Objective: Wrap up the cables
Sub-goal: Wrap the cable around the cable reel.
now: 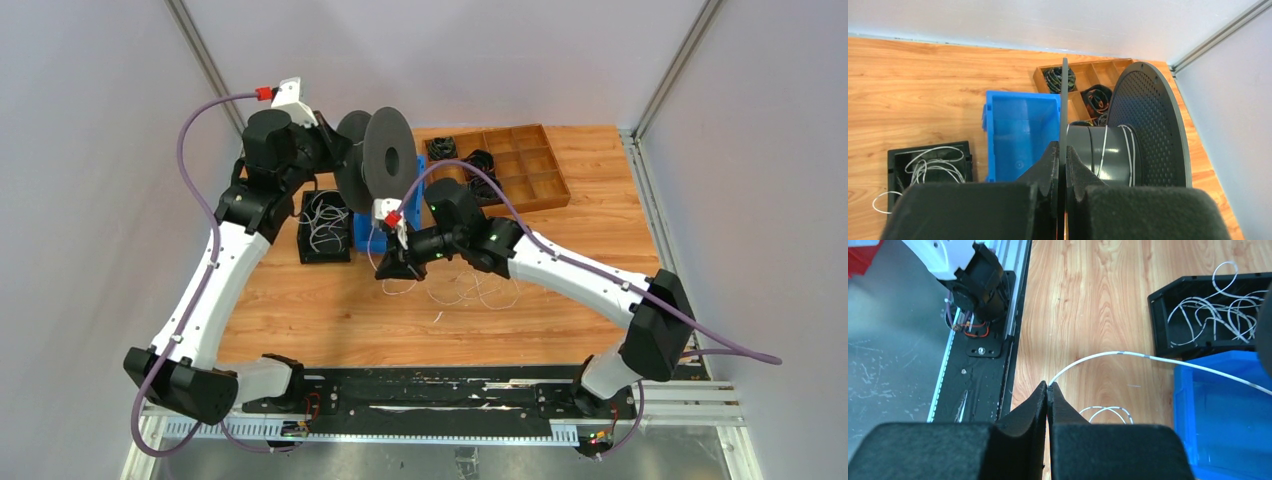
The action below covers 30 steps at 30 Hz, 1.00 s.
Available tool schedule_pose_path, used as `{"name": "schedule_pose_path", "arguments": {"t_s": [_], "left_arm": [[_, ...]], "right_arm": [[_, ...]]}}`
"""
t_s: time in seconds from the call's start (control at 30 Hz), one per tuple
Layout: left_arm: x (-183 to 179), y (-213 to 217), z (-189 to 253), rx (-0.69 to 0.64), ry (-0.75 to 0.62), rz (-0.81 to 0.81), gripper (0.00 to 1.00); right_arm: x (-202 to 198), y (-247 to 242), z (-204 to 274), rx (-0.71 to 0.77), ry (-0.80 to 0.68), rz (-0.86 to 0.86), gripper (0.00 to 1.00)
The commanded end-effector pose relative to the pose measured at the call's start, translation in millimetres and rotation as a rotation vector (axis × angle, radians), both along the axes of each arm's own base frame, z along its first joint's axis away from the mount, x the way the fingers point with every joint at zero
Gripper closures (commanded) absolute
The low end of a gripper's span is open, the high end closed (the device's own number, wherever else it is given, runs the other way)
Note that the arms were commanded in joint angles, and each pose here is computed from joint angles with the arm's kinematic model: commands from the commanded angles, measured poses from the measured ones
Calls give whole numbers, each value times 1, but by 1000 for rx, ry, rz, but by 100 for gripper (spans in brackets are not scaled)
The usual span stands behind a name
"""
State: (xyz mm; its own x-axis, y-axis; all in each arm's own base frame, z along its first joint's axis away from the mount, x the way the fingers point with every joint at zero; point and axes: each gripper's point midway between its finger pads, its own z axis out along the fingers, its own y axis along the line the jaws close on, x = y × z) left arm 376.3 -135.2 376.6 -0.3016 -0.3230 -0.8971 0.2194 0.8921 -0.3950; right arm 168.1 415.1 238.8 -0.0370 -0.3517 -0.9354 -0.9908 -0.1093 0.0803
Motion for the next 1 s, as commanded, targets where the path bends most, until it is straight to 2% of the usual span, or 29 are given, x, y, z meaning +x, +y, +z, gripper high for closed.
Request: {"name": "schedule_pose_path", "arguments": {"t_s": [0.0, 0.33, 0.5, 0.97], "left_arm": [[2, 2, 36, 29, -135, 29, 100], [-3, -3, 32, 107, -164, 20, 100], [-9, -12, 29, 195, -194, -3, 100], [-16, -23, 23, 300, -230, -45, 100]], "right_arm": [[-9, 3, 21, -27, 49, 5, 99], [17, 9, 78, -19, -9, -109, 99], [36, 8, 102, -31, -70, -184, 99], [99, -33, 163, -14, -296, -459, 99]]}}
